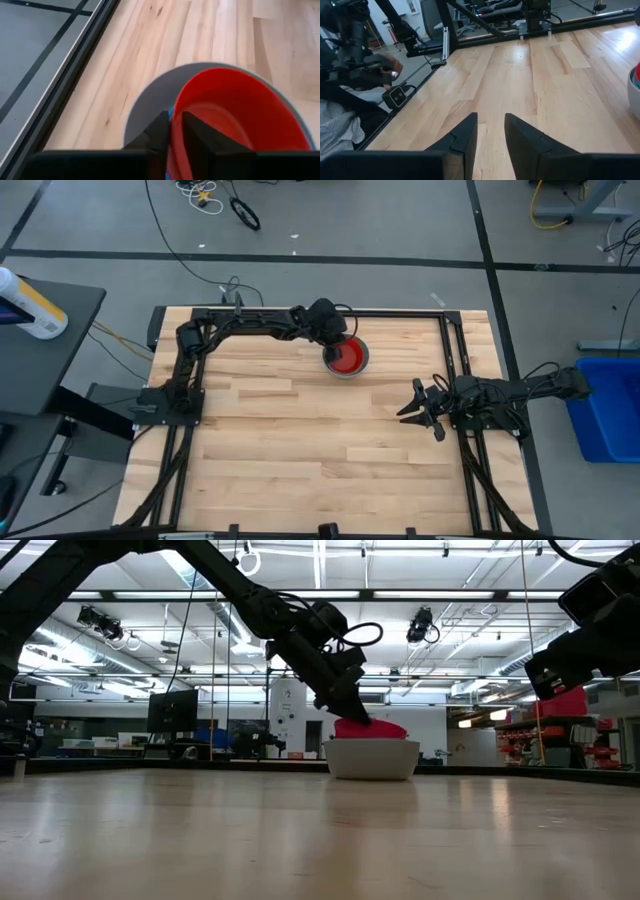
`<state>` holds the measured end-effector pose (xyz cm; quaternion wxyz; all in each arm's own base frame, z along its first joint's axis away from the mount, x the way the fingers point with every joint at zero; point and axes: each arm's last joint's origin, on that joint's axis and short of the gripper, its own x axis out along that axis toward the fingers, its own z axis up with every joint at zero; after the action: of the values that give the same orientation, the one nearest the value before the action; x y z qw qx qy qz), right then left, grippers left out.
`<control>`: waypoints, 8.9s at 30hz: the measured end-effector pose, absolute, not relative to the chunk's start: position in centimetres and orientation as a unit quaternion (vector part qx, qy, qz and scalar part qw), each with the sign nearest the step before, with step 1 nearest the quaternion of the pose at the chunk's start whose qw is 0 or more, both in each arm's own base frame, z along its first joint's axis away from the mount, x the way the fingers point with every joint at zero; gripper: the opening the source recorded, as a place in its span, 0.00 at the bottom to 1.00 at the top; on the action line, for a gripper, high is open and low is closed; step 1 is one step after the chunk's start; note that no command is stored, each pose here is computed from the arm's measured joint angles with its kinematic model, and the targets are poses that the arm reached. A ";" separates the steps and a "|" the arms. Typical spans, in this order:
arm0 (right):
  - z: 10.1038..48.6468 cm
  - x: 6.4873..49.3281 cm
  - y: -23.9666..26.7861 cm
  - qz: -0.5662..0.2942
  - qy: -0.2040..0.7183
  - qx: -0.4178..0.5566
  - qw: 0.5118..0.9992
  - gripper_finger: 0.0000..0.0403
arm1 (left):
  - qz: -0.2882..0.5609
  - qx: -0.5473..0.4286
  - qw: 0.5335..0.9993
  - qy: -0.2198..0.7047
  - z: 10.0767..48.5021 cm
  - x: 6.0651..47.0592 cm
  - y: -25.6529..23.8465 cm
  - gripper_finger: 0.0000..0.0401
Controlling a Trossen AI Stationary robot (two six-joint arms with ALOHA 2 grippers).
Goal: Nest bowls inside each other
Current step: Stack the red bowl on the light blue bowl, then return to Home Position
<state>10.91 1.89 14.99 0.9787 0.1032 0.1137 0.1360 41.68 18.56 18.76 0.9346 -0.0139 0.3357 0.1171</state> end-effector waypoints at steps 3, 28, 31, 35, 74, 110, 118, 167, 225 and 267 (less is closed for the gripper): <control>15.0 10.9 1.9 0.136 0.114 0.103 0.979 0.27 | 0.112 -0.012 0.938 0.328 18.9 41.8 18.4 0.25; 15.0 10.9 1.9 0.136 0.114 0.103 0.979 0.38 | 0.178 -0.033 0.950 0.254 20.1 42.3 19.4 0.50; 15.0 10.9 1.9 0.136 0.114 0.103 0.979 0.39 | 0.184 -0.041 0.949 0.252 20.1 42.3 19.4 0.41; 15.0 10.9 1.9 0.136 0.114 0.103 0.979 0.41 | 0.219 -0.049 0.940 0.256 20.1 42.2 19.5 0.28; 15.0 10.9 2.0 0.157 0.115 0.113 0.974 0.56 | 0.309 -0.039 0.917 0.250 19.4 43.5 17.1 0.02; 23.0 7.0 2.3 0.305 -0.022 0.062 0.950 0.68 | 0.099 0.036 0.994 0.023 32.0 16.3 -0.3 0.02; 23.6 6.5 2.0 0.267 0.000 0.053 0.962 0.65 | 0.049 -0.036 0.998 0.002 26.8 7.8 -0.5 0.05; 17.3 8.6 2.8 0.220 0.058 -0.033 0.973 0.41 | 0.065 -0.060 0.995 0.038 17.3 9.1 -0.9 0.04; 14.8 10.7 3.3 0.005 0.104 -0.088 0.991 0.38 | 0.106 -0.075 0.990 0.050 16.9 9.6 0.0 0.04; 15.1 10.8 0.8 0.040 0.091 -0.060 0.993 0.57 | 0.134 -0.111 0.982 0.080 15.0 11.0 1.7 0.04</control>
<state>10.82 0.76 15.08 0.9933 -0.0595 0.0906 0.0396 10.99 1.67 14.98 0.9815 -0.1108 0.0798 0.1339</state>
